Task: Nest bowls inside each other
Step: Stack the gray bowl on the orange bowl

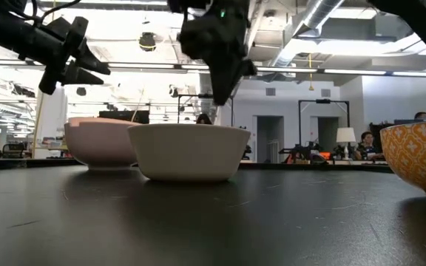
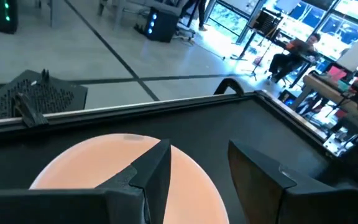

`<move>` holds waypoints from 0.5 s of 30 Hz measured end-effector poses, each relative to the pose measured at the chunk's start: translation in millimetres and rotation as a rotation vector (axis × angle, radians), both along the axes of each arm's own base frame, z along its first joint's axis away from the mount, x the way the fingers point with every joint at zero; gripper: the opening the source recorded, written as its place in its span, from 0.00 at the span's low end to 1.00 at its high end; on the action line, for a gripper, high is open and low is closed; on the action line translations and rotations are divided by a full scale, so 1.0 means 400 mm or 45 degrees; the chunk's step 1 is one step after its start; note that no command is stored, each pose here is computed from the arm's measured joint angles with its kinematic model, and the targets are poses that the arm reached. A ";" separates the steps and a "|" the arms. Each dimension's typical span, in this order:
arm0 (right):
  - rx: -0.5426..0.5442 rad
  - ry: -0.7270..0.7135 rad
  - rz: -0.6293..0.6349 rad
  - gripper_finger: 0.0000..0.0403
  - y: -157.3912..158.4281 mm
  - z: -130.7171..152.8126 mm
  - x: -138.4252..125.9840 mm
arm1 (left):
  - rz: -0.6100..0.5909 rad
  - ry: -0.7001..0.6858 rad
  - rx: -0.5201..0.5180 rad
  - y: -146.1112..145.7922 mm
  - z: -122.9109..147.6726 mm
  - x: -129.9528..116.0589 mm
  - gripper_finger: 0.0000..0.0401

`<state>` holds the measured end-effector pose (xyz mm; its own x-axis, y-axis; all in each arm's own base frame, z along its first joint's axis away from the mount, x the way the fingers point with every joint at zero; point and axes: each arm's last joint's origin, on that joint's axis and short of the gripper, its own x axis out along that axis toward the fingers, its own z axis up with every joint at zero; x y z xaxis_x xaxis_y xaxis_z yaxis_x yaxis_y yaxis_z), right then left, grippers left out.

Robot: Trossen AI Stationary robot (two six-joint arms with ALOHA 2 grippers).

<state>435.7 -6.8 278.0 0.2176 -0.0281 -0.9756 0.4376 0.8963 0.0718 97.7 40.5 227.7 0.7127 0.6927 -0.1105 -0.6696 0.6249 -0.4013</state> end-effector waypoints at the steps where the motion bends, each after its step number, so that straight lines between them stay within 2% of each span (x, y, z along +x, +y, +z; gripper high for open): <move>1: 0.000 -0.003 -0.011 0.15 -0.005 -0.011 0.003 | 0.002 0.004 0.004 0.000 0.000 0.000 0.37; 5: 0.005 0.002 -0.081 0.27 -0.018 -0.045 0.006 | 0.018 0.008 0.009 0.001 0.000 -0.001 0.37; 11: 0.006 -0.020 -0.095 0.46 -0.025 -0.077 0.013 | 0.017 0.013 0.007 0.001 -0.001 0.000 0.37; 15: 0.004 -0.017 -0.108 0.55 -0.035 -0.114 0.015 | 0.018 0.019 0.001 0.002 -0.003 0.003 0.37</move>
<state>441.7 -20.8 232.2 0.2273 -0.0436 -0.9728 0.5111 0.8557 0.0811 98.9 41.1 226.7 0.7013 0.7025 -0.1209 -0.6842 0.6158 -0.3908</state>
